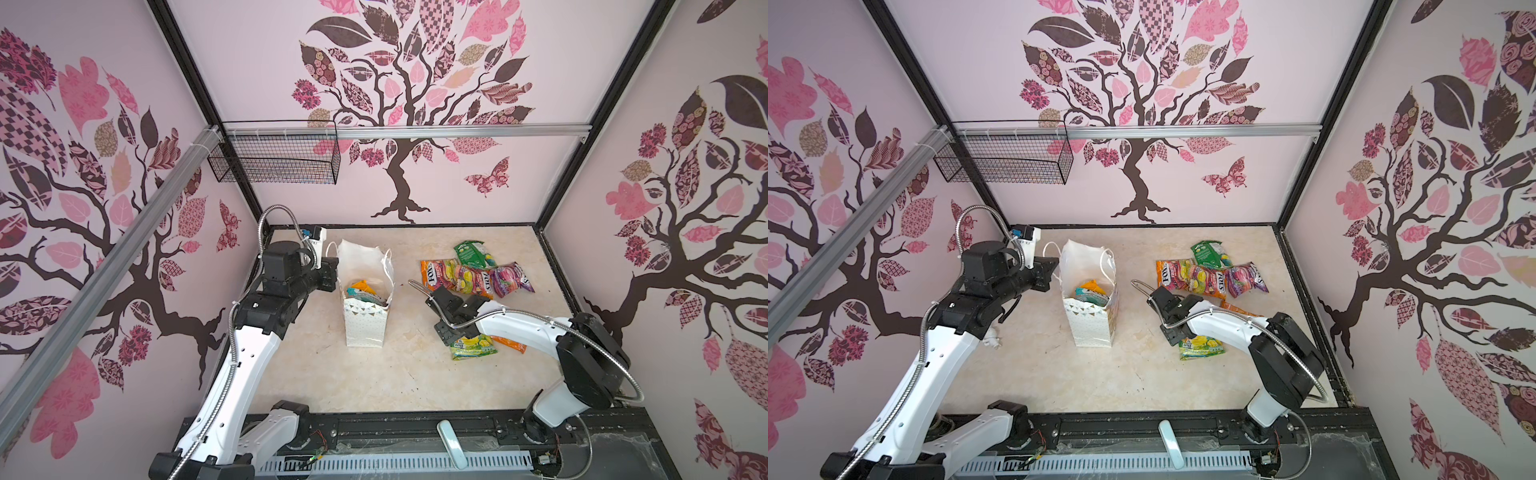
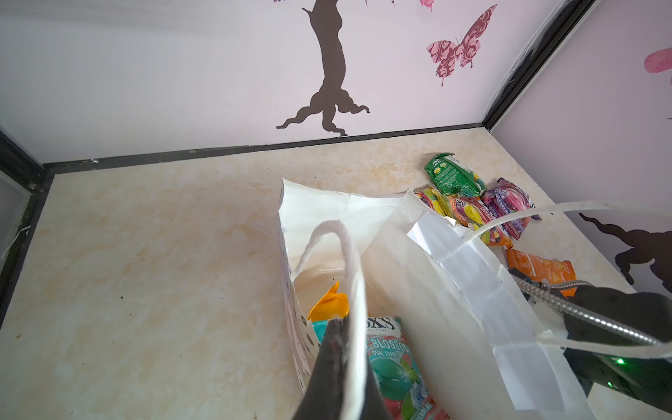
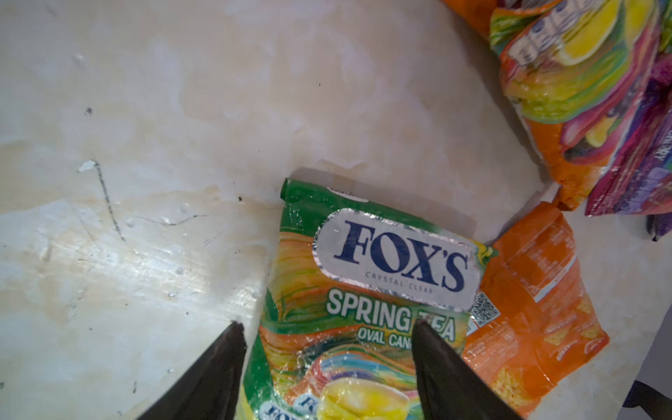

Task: Place the snacks into the paper bag
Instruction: Pick up the snack at the center of the table.

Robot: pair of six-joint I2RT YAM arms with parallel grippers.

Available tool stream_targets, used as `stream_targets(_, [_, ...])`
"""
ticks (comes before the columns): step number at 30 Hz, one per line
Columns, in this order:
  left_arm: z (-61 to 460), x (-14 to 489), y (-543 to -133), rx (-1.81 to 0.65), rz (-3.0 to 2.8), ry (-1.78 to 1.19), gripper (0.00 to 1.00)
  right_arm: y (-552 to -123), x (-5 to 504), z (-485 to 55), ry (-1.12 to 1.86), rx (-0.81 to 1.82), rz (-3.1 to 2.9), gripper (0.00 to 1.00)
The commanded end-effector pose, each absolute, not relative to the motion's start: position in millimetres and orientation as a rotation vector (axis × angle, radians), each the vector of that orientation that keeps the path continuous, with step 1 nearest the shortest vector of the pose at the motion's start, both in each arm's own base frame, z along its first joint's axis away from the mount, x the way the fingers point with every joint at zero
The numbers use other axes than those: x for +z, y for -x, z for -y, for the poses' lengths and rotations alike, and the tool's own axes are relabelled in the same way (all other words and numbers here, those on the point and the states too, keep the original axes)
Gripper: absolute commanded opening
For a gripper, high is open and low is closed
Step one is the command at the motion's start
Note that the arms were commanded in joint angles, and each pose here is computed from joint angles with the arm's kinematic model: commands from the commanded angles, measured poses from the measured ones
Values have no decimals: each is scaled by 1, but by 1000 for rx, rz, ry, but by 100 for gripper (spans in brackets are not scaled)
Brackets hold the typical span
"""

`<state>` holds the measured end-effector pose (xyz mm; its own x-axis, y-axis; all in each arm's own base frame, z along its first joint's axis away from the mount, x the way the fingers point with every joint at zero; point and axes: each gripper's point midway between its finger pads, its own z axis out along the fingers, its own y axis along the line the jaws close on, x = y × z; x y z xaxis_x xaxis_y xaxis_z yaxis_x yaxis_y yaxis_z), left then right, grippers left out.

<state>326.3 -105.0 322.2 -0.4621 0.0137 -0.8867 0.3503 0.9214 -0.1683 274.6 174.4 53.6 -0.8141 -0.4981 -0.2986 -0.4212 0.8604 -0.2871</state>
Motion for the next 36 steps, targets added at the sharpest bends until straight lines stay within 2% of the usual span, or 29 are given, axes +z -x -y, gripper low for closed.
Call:
stream_targets(1, [105, 318, -325, -397, -2025, -266, 0, -273, 46, -162, 700, -394, -2684, 74])
stream_targets(11, [104, 320, -324, -392, -2022, -264, 0, -273, 25, -167, 673, -371, -2712, 70])
stream_targets(17, [104, 320, -324, -393, -2020, -266, 0, -273, 15, -173, 673, -342, -2729, 65])
stream_targets(24, [103, 321, -324, -388, -2017, -264, 0, -275, 6, -175, 681, -340, -2734, 46])
stream_targets(29, [103, 321, -323, -387, -2018, -262, 0, -274, 0, -175, 680, -347, -2747, 27])
stream_targets(36, [103, 321, -323, -387, -2017, -264, 0, -276, 10, -182, 662, -288, -2732, 8])
